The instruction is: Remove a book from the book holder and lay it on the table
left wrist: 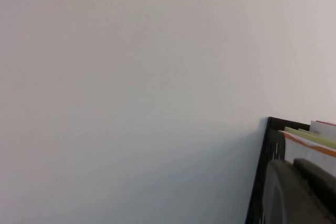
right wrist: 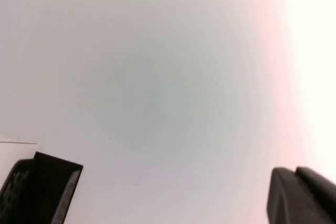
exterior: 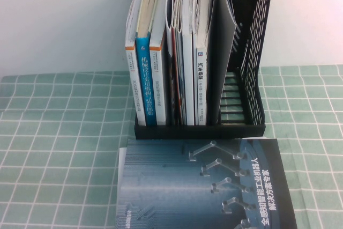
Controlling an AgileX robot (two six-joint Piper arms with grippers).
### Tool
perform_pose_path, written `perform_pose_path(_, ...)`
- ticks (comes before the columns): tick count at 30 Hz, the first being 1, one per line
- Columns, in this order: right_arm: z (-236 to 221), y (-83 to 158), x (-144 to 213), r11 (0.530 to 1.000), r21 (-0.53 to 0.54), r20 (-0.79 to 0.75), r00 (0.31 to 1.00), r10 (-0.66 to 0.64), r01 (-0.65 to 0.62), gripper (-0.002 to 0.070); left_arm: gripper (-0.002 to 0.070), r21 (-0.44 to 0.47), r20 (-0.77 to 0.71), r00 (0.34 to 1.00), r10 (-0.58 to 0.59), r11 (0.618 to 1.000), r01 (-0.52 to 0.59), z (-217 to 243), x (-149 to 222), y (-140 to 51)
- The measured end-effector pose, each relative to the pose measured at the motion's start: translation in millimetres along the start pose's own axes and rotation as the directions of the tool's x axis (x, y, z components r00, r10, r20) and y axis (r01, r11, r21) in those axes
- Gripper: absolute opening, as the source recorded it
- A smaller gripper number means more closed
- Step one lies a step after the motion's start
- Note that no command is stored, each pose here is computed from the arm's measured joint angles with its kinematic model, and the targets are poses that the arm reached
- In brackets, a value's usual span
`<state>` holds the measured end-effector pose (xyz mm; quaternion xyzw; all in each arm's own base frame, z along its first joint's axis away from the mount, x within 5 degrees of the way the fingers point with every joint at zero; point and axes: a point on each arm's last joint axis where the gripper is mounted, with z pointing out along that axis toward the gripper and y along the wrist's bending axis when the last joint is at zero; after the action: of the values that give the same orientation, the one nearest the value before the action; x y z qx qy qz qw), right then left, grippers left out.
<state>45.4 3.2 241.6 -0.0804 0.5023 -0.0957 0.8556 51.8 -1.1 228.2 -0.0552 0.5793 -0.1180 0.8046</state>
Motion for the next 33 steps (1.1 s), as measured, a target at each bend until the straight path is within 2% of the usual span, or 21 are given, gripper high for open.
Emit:
perform_pose_path(4, 0.0, -0.5, -1.3, 1.000, 0.006, 0.014, 1.000, 0.006, -0.006, -0.0002, -0.0003, -0.003, 0.001, 1.000, -0.023, 1.000, 0.023, 0.0, -0.1, 0.2)
perform_pose_path(7, 0.0, -1.5, -1.1, 0.999, 0.017, 0.012, 0.999, 0.030, -0.030, -0.0002, -0.0003, -0.003, 0.001, 0.994, -0.108, 0.994, 0.108, 0.0, -0.1, 0.3)
perform_pose_path(9, 0.3, -1.2, 0.6, 0.999, 0.012, -0.014, 0.999, 0.030, -0.030, -0.0002, -0.0003, 0.001, -0.019, 0.992, -0.125, 0.992, 0.125, 0.3, -0.1, -0.7)
perform_pose_path(14, 8.9, -7.6, -20.5, 1.000, -0.020, -0.174, 0.985, 0.018, -0.022, -0.0002, -0.0003, 0.004, -0.129, 0.985, -0.112, 0.993, 0.114, 3.5, -32.3, -12.0)
perform_pose_path(19, 18.6, -17.6, -50.3, 0.997, -0.031, -0.362, 0.931, 0.048, -0.064, -0.0002, -0.0003, -0.008, -0.225, 0.970, -0.097, 0.995, 0.098, 18.6, -71.7, -23.4)
perform_pose_path(25, 48.2, -21.7, -65.2, 0.994, -0.061, -0.515, 0.856, 0.049, -0.094, -0.0002, -0.0003, -0.031, -0.293, 0.951, -0.102, 0.995, 0.097, 50.5, -73.3, -25.3)
perform_pose_path(29, 69.0, -13.0, -51.2, 0.983, -0.139, -0.601, 0.799, 0.013, -0.121, -0.0002, -0.0003, -0.009, -0.443, 0.890, -0.109, 0.993, 0.117, 80.3, -78.4, -35.9)
perform_pose_path(33, 86.0, 3.8, -34.3, 0.941, -0.267, -0.656, 0.755, -0.020, -0.206, -0.0002, -0.0003, 0.109, -0.545, 0.838, -0.013, 0.990, 0.086, 116.9, -78.3, -56.7)
